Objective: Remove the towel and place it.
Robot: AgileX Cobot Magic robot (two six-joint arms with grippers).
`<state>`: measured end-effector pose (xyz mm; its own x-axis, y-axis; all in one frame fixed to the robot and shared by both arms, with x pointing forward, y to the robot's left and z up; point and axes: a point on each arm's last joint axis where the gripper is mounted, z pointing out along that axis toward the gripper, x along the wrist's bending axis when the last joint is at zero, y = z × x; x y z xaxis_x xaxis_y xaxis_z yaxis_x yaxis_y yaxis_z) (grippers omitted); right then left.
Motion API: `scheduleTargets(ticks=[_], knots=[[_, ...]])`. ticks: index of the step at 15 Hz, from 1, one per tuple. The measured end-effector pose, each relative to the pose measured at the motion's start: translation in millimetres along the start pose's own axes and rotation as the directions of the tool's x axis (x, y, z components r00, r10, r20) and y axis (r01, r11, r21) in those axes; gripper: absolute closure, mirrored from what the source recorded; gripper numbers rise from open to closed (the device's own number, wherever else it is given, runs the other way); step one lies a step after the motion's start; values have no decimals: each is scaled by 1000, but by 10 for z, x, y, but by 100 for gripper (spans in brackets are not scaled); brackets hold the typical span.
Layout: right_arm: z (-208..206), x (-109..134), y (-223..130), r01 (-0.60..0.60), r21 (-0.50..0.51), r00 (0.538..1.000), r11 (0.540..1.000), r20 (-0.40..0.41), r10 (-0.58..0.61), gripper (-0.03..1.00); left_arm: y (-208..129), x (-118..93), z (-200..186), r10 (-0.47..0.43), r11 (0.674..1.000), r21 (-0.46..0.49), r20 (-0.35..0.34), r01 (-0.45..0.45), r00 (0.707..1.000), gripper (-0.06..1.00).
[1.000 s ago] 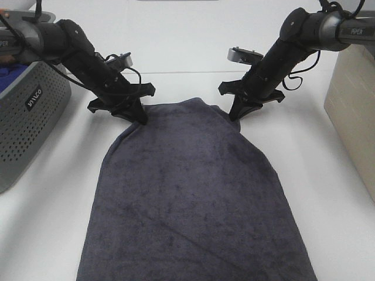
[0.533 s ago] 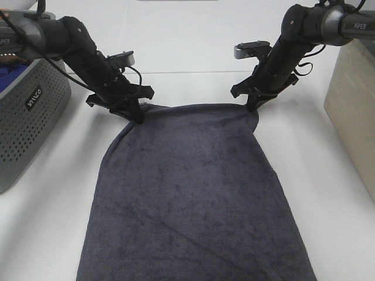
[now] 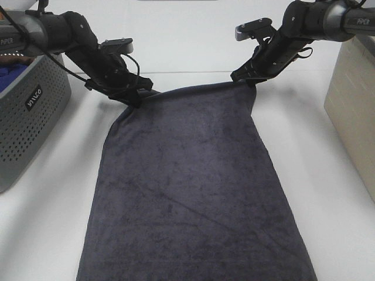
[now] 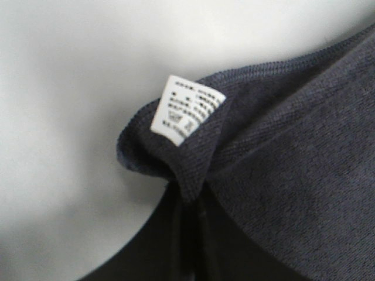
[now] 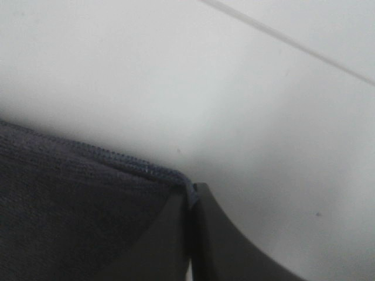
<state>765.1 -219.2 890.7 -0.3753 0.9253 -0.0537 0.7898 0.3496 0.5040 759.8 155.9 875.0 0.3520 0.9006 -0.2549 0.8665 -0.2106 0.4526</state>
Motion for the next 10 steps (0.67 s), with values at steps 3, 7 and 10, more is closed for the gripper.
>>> scheduleTargets(ticks=[3, 7, 10], knots=[[-85, -39, 149, -2, -131, 999, 991, 41, 7, 96, 136, 4, -5, -49, 987, -152, 4, 49, 999, 93], [-114, -83, 246, 29, -233, 995, 972, 95, -7, 96, 314, 11, -40, 64, 936, -340, -91, -91, 994, 93], [-122, -106, 270, 67, -254, 991, 965, 129, -35, 96, 393, -108, -35, 160, 887, -408, -165, -215, 973, 93]])
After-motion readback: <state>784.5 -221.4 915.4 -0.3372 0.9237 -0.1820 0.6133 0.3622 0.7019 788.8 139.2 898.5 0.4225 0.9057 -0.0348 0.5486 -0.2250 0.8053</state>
